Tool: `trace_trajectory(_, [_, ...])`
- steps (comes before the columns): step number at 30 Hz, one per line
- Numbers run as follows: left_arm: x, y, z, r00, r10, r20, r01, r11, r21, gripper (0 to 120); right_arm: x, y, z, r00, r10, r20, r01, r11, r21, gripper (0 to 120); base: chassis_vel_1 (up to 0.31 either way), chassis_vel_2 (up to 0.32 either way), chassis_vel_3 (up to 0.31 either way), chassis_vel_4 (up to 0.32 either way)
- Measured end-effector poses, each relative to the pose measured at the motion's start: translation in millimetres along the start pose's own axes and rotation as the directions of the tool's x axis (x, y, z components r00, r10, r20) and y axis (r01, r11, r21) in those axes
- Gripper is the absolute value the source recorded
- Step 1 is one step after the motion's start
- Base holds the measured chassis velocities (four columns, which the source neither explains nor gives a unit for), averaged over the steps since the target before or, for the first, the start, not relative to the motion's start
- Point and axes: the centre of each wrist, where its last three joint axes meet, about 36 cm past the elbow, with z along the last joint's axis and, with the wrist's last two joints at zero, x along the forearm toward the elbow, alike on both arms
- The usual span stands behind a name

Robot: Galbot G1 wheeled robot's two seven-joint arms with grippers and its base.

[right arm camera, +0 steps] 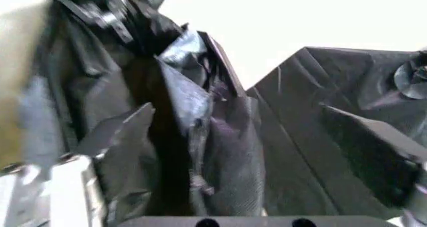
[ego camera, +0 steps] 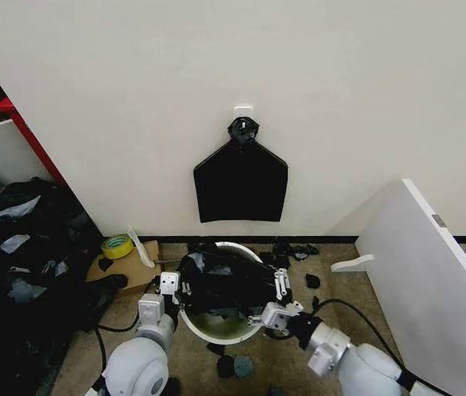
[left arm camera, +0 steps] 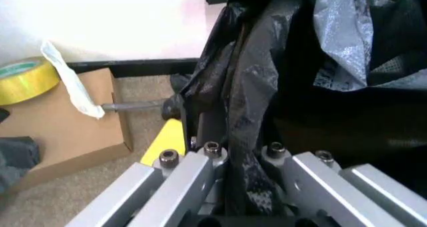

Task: Place the garbage bag over the trash bin.

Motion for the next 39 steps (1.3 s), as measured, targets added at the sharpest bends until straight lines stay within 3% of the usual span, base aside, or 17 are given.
trace_trajectory(9, [1.5, -5.6, -0.8, 1.000, 0.004, -0.007, -0.004, 1.000, 0.015, 1, -8.4, -0.4, -3.8, 0.995, -0.018, -0.097, 0.030, 0.992, 0.124, 53, 0.000, 0.000, 0.000, 0.000])
trace_trajectory(14, [1.7, -5.6, -1.7, 1.000, 0.004, -0.007, -0.004, 1.000, 0.017, 1, -9.2, 4.3, -4.0, 0.995, -0.024, -0.101, 0.043, 0.981, 0.189, 61, 0.000, 0.000, 0.000, 0.000])
trace_trajectory(23, [7.7, -5.4, -4.3, 1.000, 0.007, -0.003, -0.007, 1.000, 0.018, 1, -14.5, 14.0, -5.3, 0.995, 0.001, -0.098, 0.028, 0.956, 0.293, 61, 0.000, 0.000, 0.000, 0.000])
trace_trajectory(26, [10.4, -4.6, -5.3, 1.000, 0.005, -0.001, -0.005, 1.000, 0.017, 1, -16.2, 18.5, -7.5, 0.995, 0.039, -0.090, -0.006, 0.942, 0.335, 49, 0.000, 0.000, 0.000, 0.000])
trace_trajectory(32, [11.3, -4.2, -6.4, 1.000, 0.003, 0.000, -0.003, 1.000, 0.020, 1, -16.7, 22.3, -9.2, 0.995, 0.066, -0.080, -0.033, 0.934, 0.355, 37, 0.000, 0.000, 0.000, 0.000])
trace_trajectory(35, [11.2, -4.3, -6.9, 1.000, 0.002, -0.002, -0.002, 1.000, 0.026, 1, -16.5, 25.0, -8.7, 0.995, 0.082, -0.054, -0.055, 0.924, 0.379, 17, 0.000, 0.000, 0.000, 0.000])
trace_trajectory(39, [11.0, -4.7, -7.3, 1.000, 0.003, -0.004, -0.003, 0.999, 0.033, 1, -16.3, 26.2, -8.5, 0.996, 0.085, -0.030, -0.067, 0.921, 0.383, 7, 0.000, 0.000, 0.000, 0.000])
